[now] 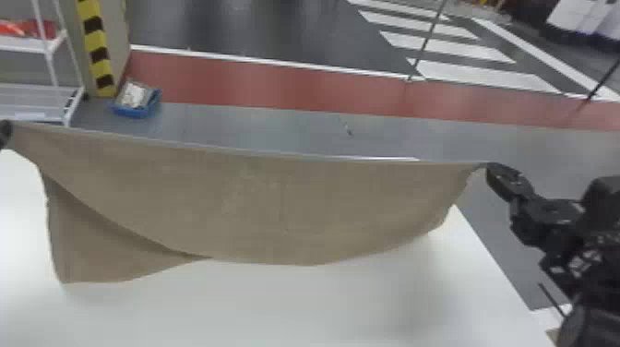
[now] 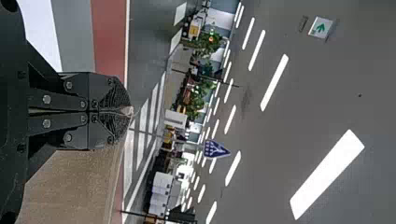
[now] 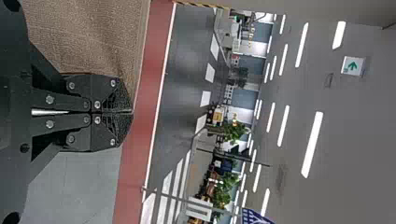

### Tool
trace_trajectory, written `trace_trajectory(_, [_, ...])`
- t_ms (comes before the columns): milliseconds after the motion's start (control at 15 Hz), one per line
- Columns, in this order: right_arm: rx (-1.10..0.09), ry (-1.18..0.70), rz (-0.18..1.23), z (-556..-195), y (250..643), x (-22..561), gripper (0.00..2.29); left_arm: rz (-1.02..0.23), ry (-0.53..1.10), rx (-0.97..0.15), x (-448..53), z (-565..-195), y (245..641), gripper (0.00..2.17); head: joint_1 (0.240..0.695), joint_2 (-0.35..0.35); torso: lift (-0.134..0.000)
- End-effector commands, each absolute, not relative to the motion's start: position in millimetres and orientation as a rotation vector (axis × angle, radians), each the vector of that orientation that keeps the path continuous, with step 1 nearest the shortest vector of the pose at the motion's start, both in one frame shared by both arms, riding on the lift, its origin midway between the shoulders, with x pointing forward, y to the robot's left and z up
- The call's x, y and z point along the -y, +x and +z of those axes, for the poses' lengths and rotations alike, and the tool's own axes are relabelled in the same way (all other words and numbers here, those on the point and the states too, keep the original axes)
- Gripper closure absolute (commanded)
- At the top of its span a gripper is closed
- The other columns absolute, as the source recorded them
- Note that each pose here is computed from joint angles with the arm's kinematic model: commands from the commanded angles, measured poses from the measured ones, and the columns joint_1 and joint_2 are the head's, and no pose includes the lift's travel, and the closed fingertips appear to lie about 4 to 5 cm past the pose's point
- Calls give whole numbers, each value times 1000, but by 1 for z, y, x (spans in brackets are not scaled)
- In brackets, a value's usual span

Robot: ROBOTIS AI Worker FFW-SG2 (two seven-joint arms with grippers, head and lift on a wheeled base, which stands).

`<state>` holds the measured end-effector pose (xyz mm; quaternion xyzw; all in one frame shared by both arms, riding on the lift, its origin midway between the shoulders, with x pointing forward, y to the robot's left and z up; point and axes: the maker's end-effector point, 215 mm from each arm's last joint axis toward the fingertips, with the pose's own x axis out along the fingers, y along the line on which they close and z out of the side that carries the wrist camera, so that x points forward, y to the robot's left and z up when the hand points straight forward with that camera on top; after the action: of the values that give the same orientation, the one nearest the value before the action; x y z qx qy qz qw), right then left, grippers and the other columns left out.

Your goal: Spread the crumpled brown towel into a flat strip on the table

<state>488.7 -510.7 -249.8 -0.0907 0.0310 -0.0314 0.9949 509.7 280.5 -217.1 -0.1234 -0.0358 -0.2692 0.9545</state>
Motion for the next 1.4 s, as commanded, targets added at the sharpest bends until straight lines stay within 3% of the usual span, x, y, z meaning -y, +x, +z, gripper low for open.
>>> trace_trajectory(0, [-55,-156,-51,-247,537,502,1450,-549,-235,115,-277,-208,560,1801,628,-253,-124])
trace_trajectory(267, [-10,-174,-58,-222,614,497,1453,-520,-147,275,-267,-163,641,1801,555,-216,-124])
trace_trajectory(333, [10,-173,-63,-211,625,499,1470,-498,-145,307,-270,-152,655,1801,509,-204,-124])
trace_trajectory(467, [114,-186,-64,-175,646,504,1477,-446,-136,402,-278,-122,673,1801,469,-197,-124])
trace_trajectory(667, [255,-195,-68,-127,653,519,1477,-429,-95,536,-279,-78,666,1798,381,-184,-124])
trace_trajectory(867, [209,-203,-22,-159,627,512,1477,-468,-58,502,-286,-103,643,1798,331,-190,-124])
trace_trajectory(1000, [145,-220,-17,-209,582,517,1480,-510,-47,434,-273,-154,603,1798,354,-191,-124])
trace_trajectory(1133, [82,-200,0,-262,542,517,1477,-559,-22,356,-256,-206,562,1798,417,-205,-124])
trace_trajectory(1200, [60,-193,14,-280,520,514,1477,-576,-5,325,-249,-226,541,1798,462,-218,-124])
trace_trajectory(1267, [57,-207,22,-287,501,513,1477,-588,2,297,-241,-243,526,1798,546,-244,-124])
trace_trajectory(1333, [49,-209,23,-292,486,515,1477,-596,7,268,-236,-259,513,1798,587,-258,-124])
